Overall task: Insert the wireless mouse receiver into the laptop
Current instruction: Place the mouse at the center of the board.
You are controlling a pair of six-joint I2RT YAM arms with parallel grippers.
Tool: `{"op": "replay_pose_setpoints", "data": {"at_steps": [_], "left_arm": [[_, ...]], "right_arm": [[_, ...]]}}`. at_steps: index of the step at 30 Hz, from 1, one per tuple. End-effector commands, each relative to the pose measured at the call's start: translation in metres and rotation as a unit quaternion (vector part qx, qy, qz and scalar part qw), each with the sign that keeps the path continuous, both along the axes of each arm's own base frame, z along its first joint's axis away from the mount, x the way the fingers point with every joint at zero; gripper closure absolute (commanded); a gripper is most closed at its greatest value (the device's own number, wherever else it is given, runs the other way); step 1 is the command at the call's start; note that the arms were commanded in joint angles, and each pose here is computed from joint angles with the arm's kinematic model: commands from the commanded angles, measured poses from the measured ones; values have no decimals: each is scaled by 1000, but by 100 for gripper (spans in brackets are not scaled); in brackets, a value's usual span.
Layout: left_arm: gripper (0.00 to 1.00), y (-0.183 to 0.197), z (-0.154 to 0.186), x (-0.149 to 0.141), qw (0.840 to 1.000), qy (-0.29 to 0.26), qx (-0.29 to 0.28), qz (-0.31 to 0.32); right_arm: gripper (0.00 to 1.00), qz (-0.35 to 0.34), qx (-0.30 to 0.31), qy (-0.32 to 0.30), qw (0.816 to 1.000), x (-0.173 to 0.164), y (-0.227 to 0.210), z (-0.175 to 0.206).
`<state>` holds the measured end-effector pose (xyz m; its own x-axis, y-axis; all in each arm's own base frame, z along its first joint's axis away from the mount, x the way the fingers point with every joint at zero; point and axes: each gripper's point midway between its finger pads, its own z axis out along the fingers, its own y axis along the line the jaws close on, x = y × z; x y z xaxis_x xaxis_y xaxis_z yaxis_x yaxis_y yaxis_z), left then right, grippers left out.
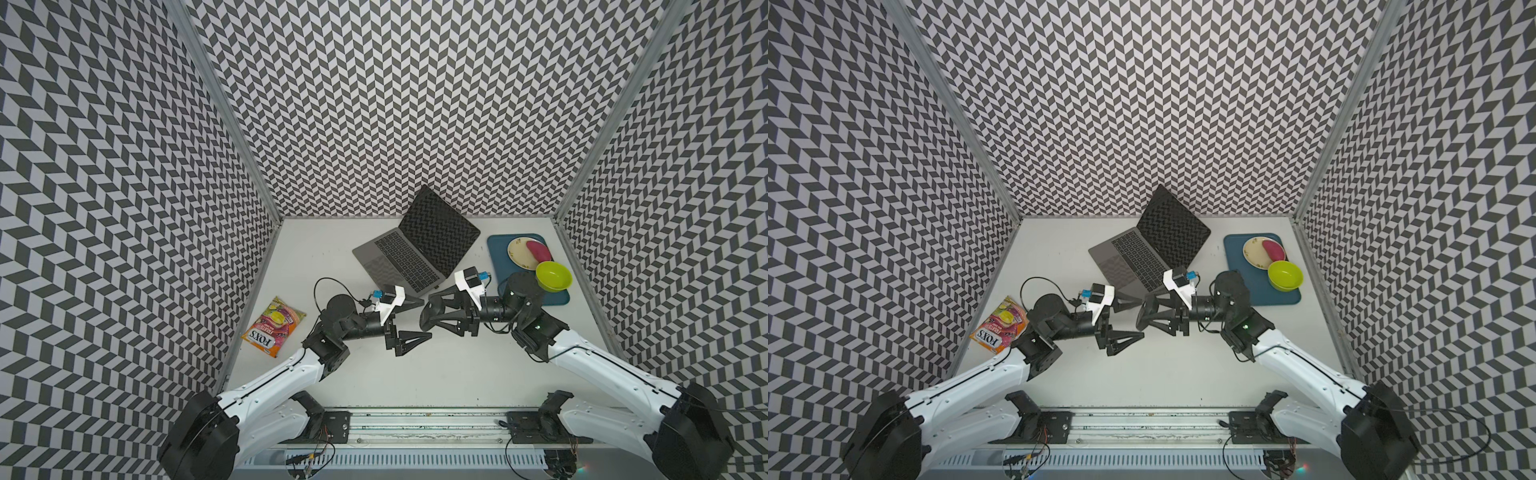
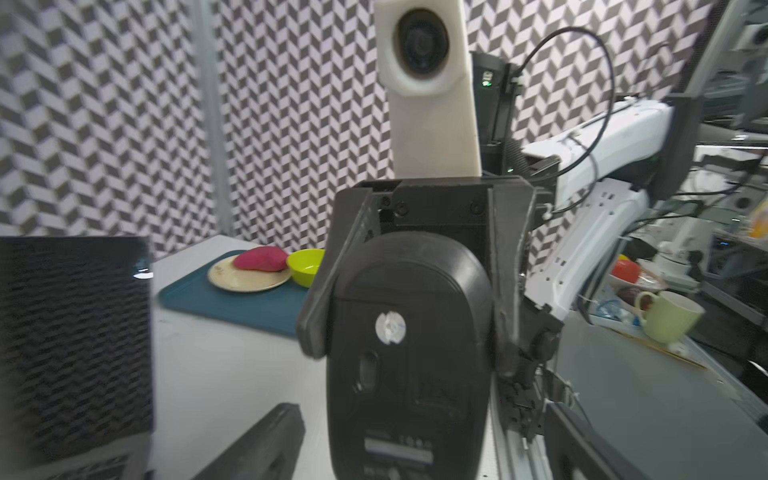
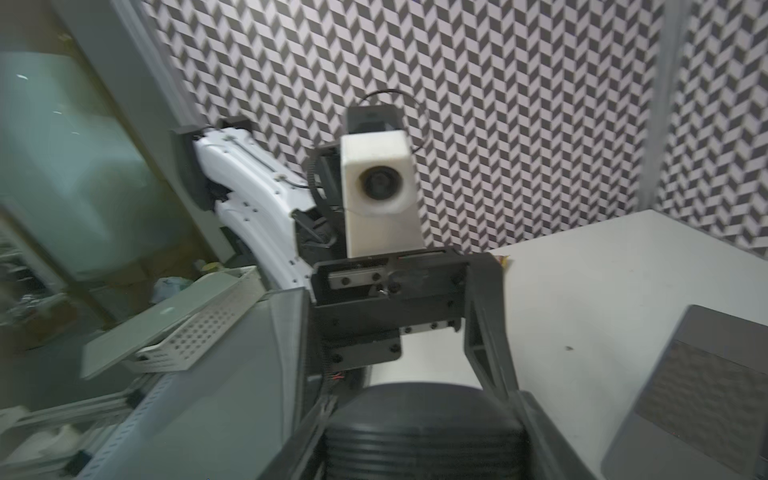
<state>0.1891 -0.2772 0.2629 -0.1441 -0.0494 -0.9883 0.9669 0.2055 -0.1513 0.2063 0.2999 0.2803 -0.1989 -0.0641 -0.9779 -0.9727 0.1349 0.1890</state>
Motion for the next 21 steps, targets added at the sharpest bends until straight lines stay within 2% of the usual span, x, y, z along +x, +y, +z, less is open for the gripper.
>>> {"op": "replay_pose_setpoints", "data": {"at_steps": [1, 3, 6, 9, 11, 13, 15, 17, 21], "left_arm": [[0, 45, -8, 47, 986, -12, 19, 164], [0, 75, -8, 67, 971, -14, 24, 239], [0, 111, -13, 89, 948, -7, 45, 315], [0, 130, -20, 104, 931, 8, 65, 358], [0, 135, -23, 109, 926, 14, 69, 371], [0, 141, -24, 114, 917, 24, 68, 391], [0, 152, -27, 121, 902, 42, 59, 426], [0, 165, -30, 126, 883, 56, 50, 463], [0, 193, -32, 132, 843, 51, 19, 536]], "right_arm": [[62, -140, -143, -40, 979, 58, -16, -53], [63, -200, -225, -45, 953, 85, -29, -75], [63, -241, -320, -36, 916, 107, -45, -101], [62, -238, -407, -45, 881, 109, -48, -128], [62, -231, -459, -46, 857, 107, -48, -146], [61, -212, -499, -50, 839, 103, -43, -163], [60, -187, -526, -44, 828, 97, -35, -180], [58, -168, -536, -37, 826, 92, -25, -193], [35, -143, -507, -28, 850, 85, -3, -198]]}}
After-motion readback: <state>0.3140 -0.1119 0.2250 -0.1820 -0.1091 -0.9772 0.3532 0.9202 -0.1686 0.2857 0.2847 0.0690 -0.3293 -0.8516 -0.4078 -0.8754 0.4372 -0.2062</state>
